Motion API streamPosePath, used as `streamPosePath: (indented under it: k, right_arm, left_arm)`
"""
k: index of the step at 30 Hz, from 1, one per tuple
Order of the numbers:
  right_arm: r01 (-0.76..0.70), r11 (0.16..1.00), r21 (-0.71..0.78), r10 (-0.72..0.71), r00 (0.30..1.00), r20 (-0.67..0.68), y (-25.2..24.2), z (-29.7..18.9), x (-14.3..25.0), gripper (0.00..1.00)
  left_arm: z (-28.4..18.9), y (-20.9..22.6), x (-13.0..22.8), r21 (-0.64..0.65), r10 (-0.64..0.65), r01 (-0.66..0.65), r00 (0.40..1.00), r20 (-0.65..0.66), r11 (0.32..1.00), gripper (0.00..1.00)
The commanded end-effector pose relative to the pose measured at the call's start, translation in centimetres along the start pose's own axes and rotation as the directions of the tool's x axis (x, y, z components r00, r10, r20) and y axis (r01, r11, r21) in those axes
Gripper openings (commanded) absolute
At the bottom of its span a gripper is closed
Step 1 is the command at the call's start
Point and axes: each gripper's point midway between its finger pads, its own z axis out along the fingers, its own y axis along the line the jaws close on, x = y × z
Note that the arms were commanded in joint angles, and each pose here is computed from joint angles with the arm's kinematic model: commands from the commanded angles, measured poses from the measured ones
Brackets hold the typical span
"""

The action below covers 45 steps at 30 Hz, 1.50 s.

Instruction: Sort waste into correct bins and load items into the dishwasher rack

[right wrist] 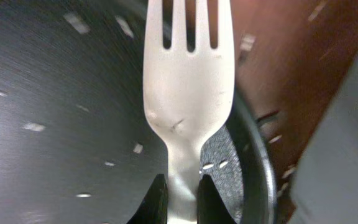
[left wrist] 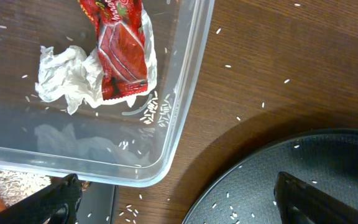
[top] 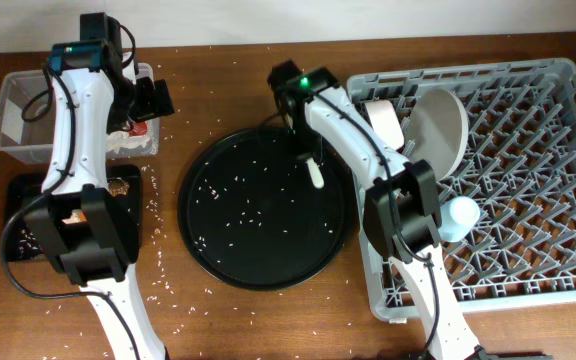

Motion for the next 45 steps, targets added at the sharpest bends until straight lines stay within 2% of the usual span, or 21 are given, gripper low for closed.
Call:
streamPosePath:
  k: [1,5,8,9,13,18,19,21,22,24,27,30,31,33,35,38,41,43,45]
  right_arm:
    - [-0.028,0.999,-0.028,0.032,0.986,0.162,-1.0,-10.0,-1.5,0.05]
    - [-0.120,0.993,-0.009,0.117,0.947,0.299,-6.7,-18.3,-1.1,0.06]
    - [-0.215,0.977,-0.010,0.206,0.923,0.324,-11.3,-19.9,-0.7,0.05]
    - [-0.232,0.973,-0.008,0.223,0.923,0.313,-12.2,-19.5,-0.6,0.05]
    - [-0.275,0.961,0.026,0.271,0.957,0.103,-14.5,-15.1,2.9,0.05]
    - [-0.286,0.957,0.053,0.287,0.958,-0.020,-14.8,-14.6,7.7,0.07]
    - [-0.284,0.957,0.059,0.287,0.957,-0.051,-14.7,-14.3,8.7,0.17]
    - [-0.279,0.958,0.070,0.286,0.951,-0.121,-14.5,-13.2,10.6,0.55]
    - [-0.276,0.958,0.076,0.285,0.947,-0.151,-14.4,-12.6,11.3,0.59]
    - [-0.276,0.958,0.077,0.285,0.946,-0.157,-14.4,-12.5,11.4,0.60]
    - [-0.289,0.955,0.065,0.293,0.953,-0.075,-14.5,-15.1,11.2,0.60]
    - [-0.358,0.934,0.002,0.355,0.926,0.126,-14.4,-21.5,10.9,0.62]
    - [-0.395,0.913,-0.104,0.408,0.895,0.180,-13.1,-24.0,10.8,0.98]
    - [-0.350,0.891,-0.288,0.424,0.870,0.253,-10.5,-28.4,10.9,0.98]
    - [-0.283,0.914,-0.289,0.376,0.861,0.344,-10.5,-31.6,12.8,0.98]
    - [-0.273,0.926,-0.262,0.370,0.796,0.479,-11.3,-35.8,16.1,0.98]
    - [-0.177,0.975,-0.131,0.220,0.757,0.616,-12.4,-39.1,19.3,0.98]
    - [-0.229,0.973,0.013,0.161,0.722,0.673,-15.0,-40.5,20.9,0.98]
    - [-0.261,0.964,0.049,0.137,0.646,0.751,-16.5,-42.4,21.8,0.98]
  left_arm:
    - [-1.4,0.1,-0.6,-0.004,-0.002,0.003,0.999,0.039,1.000,0.99]
    - [-1.4,0.1,-0.6,-0.004,-0.002,0.003,0.999,0.038,1.000,0.99]
    - [-1.4,0.1,-0.6,-0.004,-0.002,0.003,0.999,0.038,1.000,0.99]
    - [-1.4,0.1,-0.6,-0.004,-0.002,0.003,0.999,0.038,1.000,0.99]
    - [-1.4,0.1,-0.6,-0.004,-0.002,0.003,0.999,0.038,1.000,0.99]
    - [-1.4,0.1,-0.6,-0.004,-0.002,0.003,0.999,0.038,1.000,0.99]
    - [-1.4,0.1,-0.6,-0.004,-0.002,0.003,0.999,0.038,1.000,0.99]
    - [-1.4,0.1,-0.6,-0.004,-0.002,0.003,0.999,0.038,1.000,0.99]
    - [-1.4,0.1,-0.6,-0.004,-0.002,0.003,0.999,0.038,1.000,0.99]
    - [-1.4,0.1,-0.6,-0.004,-0.002,0.003,0.999,0.038,1.000,0.99]
    - [-1.4,0.1,-0.6,-0.004,-0.002,0.003,0.999,0.038,1.000,0.99]
    - [-1.4,0.1,-0.6,-0.004,-0.003,0.003,0.999,0.038,1.000,0.99]
    - [-1.4,0.1,-0.6,-0.004,-0.002,0.003,0.999,0.038,1.000,0.99]
    - [-1.4,0.1,-0.6,-0.004,-0.002,0.003,0.999,0.038,1.000,0.99]
    - [-1.4,0.1,-0.6,-0.004,-0.002,0.003,0.999,0.038,1.000,0.99]
    - [-1.4,0.1,-0.6,-0.004,-0.002,0.003,0.999,0.038,1.000,0.99]
    - [-1.4,0.1,-0.6,-0.004,-0.003,0.003,0.999,0.038,1.000,0.99]
    - [-1.4,0.1,-0.6,-0.004,-0.002,0.003,0.999,0.038,1.000,0.99]
    - [-1.4,0.1,-0.6,-0.004,-0.002,0.003,0.999,0.038,1.000,0.99]
